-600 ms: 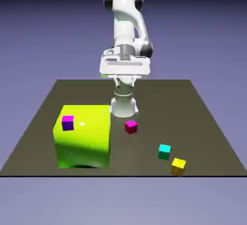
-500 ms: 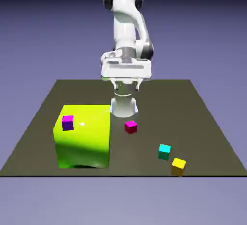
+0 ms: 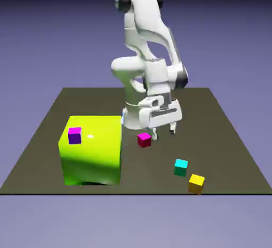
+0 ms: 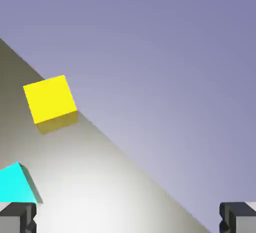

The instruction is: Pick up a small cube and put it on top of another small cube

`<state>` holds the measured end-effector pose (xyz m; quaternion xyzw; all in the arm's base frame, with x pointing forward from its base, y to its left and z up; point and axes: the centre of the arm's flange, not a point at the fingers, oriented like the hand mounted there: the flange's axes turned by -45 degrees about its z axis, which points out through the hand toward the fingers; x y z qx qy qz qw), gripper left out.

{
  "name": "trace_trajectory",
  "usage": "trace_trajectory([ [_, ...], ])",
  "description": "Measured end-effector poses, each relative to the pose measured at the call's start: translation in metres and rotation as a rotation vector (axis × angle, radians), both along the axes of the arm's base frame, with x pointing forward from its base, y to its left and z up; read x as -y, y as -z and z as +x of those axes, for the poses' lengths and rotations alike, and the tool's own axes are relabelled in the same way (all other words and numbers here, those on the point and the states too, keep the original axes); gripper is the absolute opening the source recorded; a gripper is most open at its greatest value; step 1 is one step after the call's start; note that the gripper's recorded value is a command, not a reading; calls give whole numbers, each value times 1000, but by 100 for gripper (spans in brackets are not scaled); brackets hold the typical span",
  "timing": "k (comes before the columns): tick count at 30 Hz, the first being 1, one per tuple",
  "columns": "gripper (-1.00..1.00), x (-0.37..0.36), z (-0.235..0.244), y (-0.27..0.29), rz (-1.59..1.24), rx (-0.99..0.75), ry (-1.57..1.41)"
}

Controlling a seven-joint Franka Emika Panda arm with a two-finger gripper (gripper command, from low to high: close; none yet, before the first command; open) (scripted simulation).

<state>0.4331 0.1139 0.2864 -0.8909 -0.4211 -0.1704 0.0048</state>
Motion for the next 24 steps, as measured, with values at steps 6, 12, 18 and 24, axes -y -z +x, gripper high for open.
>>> trace_trajectory([
  [6,0,-35,-9,61,-36,-117,-253],
  [12,0,-56,-18,106,-44,-179,-397],
  [18,-100,-63,-17,165,-43,-179,-396],
  [24,-100,-58,-17,123,-45,-180,-398],
])
